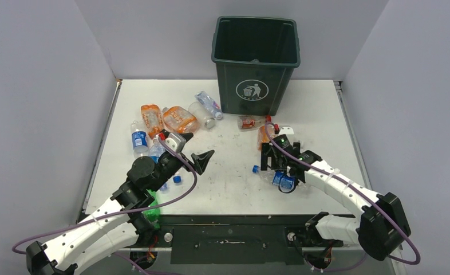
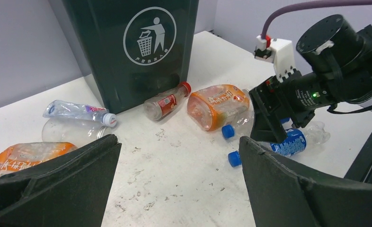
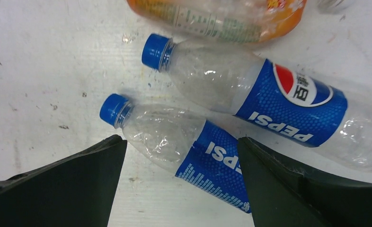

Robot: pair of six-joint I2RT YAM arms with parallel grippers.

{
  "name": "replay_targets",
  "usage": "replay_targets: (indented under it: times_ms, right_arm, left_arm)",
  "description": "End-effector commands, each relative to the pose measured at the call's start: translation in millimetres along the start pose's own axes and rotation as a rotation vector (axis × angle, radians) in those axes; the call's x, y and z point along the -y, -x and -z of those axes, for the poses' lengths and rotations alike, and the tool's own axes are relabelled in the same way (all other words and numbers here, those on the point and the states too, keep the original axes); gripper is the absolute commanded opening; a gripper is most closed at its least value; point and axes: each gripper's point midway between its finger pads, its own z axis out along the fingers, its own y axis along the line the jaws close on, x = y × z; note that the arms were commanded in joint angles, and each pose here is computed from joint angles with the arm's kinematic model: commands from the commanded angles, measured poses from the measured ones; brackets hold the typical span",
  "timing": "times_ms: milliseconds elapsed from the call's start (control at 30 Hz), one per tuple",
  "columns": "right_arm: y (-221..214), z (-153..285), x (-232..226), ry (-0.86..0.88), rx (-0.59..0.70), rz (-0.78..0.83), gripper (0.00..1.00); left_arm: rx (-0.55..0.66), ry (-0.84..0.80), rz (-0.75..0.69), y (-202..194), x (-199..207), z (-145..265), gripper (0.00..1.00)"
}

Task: Put the plastic bottles in the bin
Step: Pick up the plastic bottle at the center of the board.

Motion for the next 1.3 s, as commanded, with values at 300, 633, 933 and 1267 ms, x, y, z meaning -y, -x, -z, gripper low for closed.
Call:
replay_targets:
  times_ms: [300, 633, 933, 1267]
  right_arm:
    - [-44.5, -20.1, -15.0, 0.027, -0.186, 0.098, 0.90]
    - [-55.9, -24.1, -44.9, 0.107, -0.199, 0.105, 0.90]
    - [-82.1, -21.0, -49.8, 0.148, -0.278, 0.196, 0.90]
    - [-92.2, -35.2, -62.6, 0.177, -0.273, 0.199, 0.87]
  left_arm:
    - [0.037, -0.056, -0.015, 20.6, 11.6, -3.3, 0.96]
    - [0.029, -0.058, -0.020, 17.7, 12.1, -4.4, 0.96]
    - [0.015, -0.064, -0.021, 13.5, 13.3, -6.9, 0.96]
    - [-0.002, -0.059, -0.028, 7.9, 12.2, -9.1, 0.96]
